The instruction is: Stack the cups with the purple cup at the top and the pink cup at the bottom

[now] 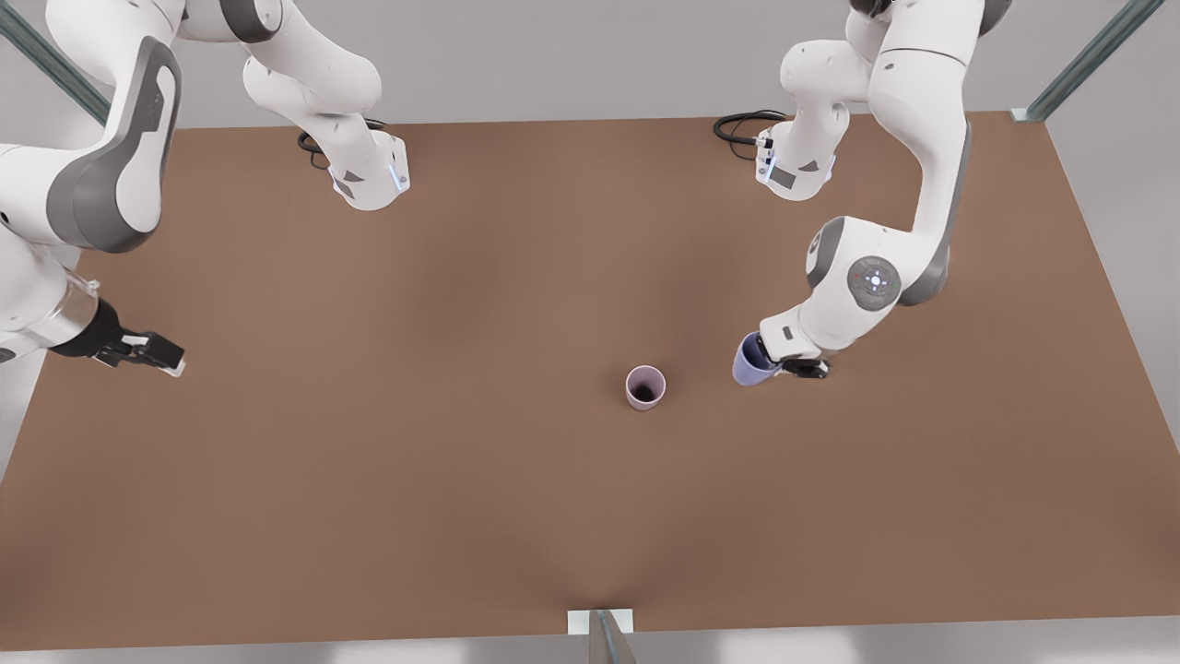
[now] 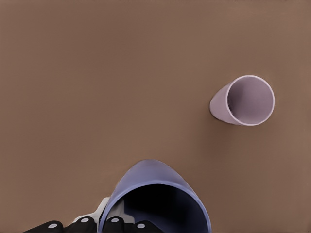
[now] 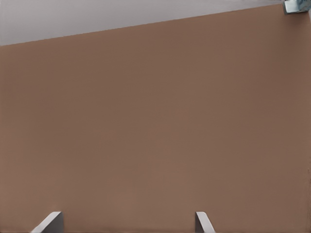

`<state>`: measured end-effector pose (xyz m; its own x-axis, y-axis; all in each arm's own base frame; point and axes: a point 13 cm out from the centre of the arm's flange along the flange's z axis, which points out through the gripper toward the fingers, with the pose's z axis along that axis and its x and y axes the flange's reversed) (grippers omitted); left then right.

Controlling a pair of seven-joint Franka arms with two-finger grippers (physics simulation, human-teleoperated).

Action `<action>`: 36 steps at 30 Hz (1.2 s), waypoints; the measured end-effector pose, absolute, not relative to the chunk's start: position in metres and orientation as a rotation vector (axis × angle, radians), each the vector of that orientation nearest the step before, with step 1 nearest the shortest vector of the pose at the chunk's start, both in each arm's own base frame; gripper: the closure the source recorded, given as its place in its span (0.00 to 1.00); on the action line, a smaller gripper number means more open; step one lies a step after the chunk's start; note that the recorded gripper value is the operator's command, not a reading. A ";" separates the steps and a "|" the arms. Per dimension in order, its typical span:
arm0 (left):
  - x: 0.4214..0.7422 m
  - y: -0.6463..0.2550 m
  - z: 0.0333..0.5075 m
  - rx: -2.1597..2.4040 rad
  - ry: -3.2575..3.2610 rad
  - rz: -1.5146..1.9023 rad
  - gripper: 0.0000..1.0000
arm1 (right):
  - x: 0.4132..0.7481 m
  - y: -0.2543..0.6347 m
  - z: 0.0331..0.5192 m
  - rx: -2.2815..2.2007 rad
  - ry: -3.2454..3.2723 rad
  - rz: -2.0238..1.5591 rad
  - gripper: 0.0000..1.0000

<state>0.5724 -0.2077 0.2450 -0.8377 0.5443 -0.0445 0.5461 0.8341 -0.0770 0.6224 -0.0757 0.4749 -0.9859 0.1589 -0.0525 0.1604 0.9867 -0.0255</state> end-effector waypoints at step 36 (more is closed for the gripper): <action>0.573 -0.373 0.203 -0.010 3.251 -0.203 0.79 | 0.623 -0.077 0.474 0.018 3.094 -0.041 0.00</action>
